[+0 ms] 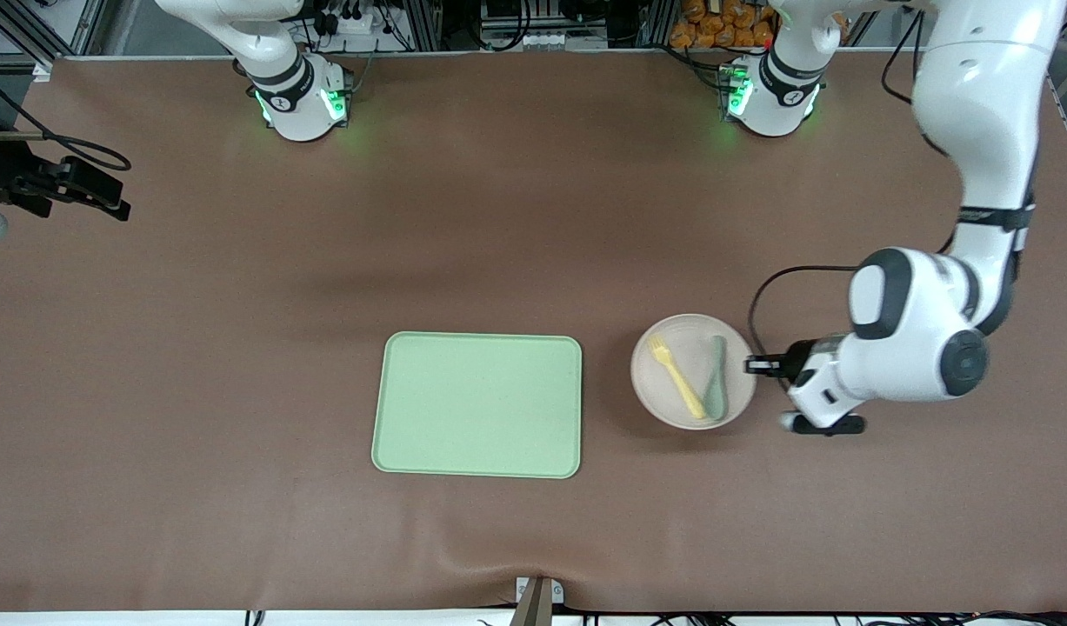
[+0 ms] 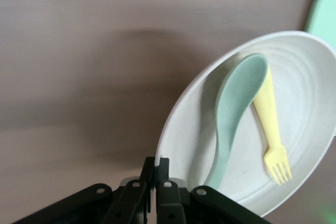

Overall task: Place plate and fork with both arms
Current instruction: 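Carry the plate with the left gripper onto the green placemat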

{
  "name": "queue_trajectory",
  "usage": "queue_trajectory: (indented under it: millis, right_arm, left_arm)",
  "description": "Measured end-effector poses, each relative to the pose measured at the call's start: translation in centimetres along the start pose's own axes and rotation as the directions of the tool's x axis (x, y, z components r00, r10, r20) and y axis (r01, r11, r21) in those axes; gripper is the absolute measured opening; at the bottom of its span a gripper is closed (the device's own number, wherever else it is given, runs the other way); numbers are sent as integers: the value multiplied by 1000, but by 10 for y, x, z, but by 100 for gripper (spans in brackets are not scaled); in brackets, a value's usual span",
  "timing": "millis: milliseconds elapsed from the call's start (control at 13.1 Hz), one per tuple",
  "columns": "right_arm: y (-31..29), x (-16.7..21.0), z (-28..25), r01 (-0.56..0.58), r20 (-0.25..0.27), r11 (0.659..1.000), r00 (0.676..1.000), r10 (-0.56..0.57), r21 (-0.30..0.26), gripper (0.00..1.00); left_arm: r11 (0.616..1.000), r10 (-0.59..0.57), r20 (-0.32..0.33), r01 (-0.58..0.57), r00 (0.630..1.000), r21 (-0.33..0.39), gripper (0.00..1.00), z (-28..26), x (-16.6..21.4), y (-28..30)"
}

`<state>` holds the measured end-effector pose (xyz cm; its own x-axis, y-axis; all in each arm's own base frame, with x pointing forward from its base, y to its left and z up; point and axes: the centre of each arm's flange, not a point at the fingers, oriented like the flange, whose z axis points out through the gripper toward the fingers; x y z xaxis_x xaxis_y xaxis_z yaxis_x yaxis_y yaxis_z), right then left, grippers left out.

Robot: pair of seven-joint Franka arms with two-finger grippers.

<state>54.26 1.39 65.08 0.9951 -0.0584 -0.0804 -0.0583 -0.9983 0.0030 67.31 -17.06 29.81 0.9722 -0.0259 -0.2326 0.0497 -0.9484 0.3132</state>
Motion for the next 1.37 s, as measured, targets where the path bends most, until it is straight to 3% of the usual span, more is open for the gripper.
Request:
queue_trajectory:
  millis: [153, 458, 611, 993, 1375]
  right_arm:
    - [0, 0, 0, 0, 0, 1000, 1000, 0, 0, 100]
    - [1, 0, 0, -1, 0, 1000, 1000, 1, 0, 100]
    - [1, 0, 0, -2, 0, 1000, 1000, 2, 0, 100]
    - [2, 2, 2, -5, 1, 1000, 1000, 5, 0, 100]
    - [3, 19, 21, -7, 16, 1000, 1000, 7, 1, 100]
  left_arm:
    - [999, -19, 11, 19, 1000, -51, 5, 32, 9, 58]
    - [995, 0, -93, -10, 996, -104, 5, 72, 13, 138]
    - [992, 13, -138, -30, 990, -124, 5, 88, 12, 157]
    - [989, 73, -151, -91, 986, -120, 5, 139, -7, 202]
    - [983, 123, -171, -144, 978, -114, 5, 167, -10, 211]
